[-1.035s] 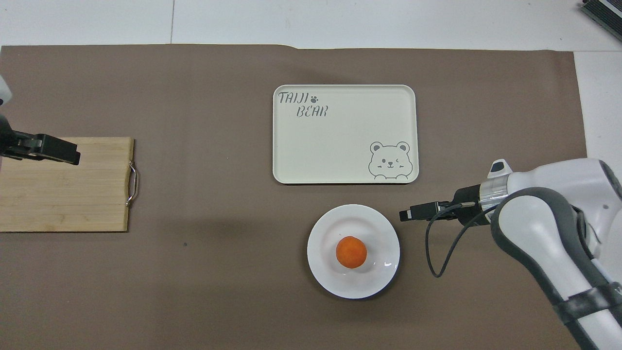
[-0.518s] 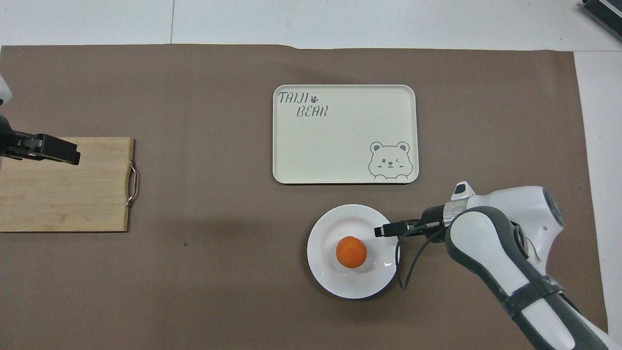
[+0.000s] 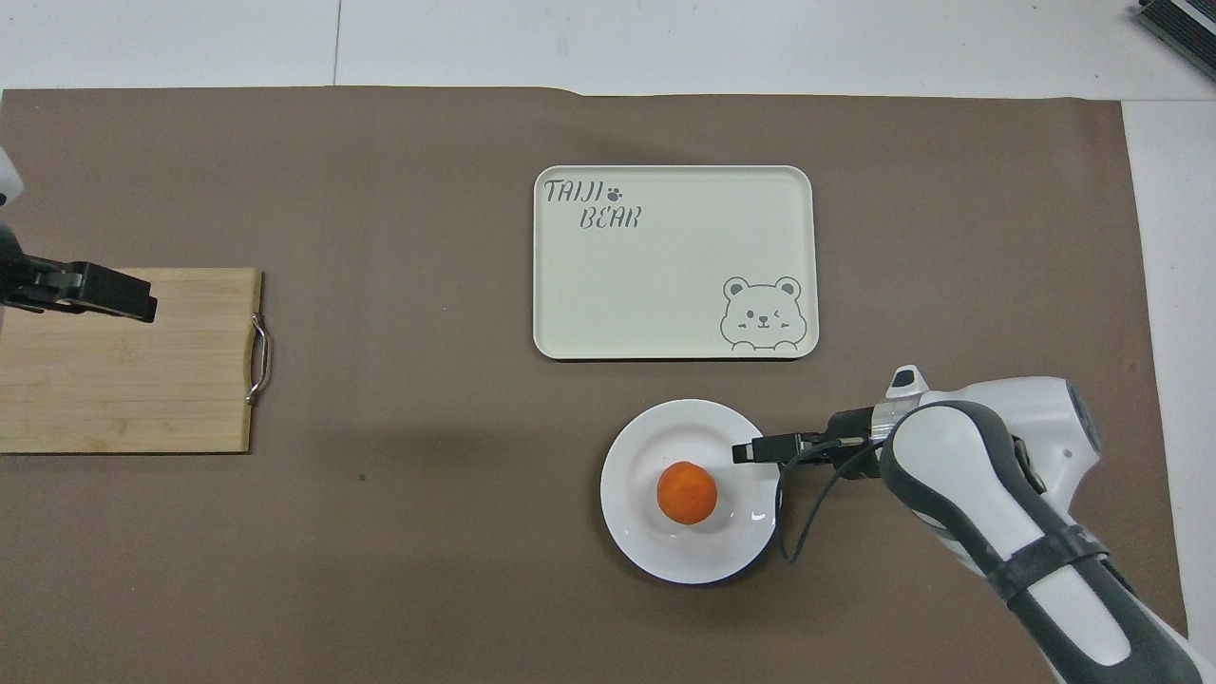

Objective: Place orange and plate with both arms
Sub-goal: 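Move the right gripper to the plate rim and grasp the rim, then slide the plate with the right gripper farther away onto the tray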

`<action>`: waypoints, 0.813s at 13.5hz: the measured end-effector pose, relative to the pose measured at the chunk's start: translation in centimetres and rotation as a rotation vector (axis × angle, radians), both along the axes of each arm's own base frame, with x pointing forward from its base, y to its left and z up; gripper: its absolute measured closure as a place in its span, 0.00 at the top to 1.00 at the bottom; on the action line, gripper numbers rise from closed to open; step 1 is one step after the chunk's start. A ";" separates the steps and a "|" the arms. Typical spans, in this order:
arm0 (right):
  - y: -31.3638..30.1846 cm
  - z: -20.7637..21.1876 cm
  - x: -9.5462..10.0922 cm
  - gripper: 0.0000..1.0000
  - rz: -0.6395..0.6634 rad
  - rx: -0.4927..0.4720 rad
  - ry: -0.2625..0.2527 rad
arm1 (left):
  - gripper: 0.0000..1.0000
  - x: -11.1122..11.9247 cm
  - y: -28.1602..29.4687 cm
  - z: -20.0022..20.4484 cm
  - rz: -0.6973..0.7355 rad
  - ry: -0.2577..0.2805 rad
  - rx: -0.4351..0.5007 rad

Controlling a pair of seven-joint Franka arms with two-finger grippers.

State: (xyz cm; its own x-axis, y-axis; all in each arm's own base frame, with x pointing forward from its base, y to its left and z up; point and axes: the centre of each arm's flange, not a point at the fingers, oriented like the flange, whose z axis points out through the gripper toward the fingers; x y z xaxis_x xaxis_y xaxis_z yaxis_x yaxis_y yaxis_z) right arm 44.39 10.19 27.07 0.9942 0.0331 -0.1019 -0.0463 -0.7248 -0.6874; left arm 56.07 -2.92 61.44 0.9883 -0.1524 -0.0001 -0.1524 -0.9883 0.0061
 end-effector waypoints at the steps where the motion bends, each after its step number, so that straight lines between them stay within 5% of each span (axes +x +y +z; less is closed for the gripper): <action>1: 0.0 -0.4 -0.2 1.00 -0.004 0.004 0.008 | 1.00 0.0 0.0 0.0 0.000 0.000 0.000; 6: 0.0 -0.8 -0.6 0.93 -0.036 0.024 0.024 | 1.00 0.0 0.0 0.0 0.000 0.000 0.000; 11: -0.3 -0.9 -0.6 0.36 -0.058 0.022 0.042 | 1.00 0.0 0.0 0.0 0.000 0.000 0.000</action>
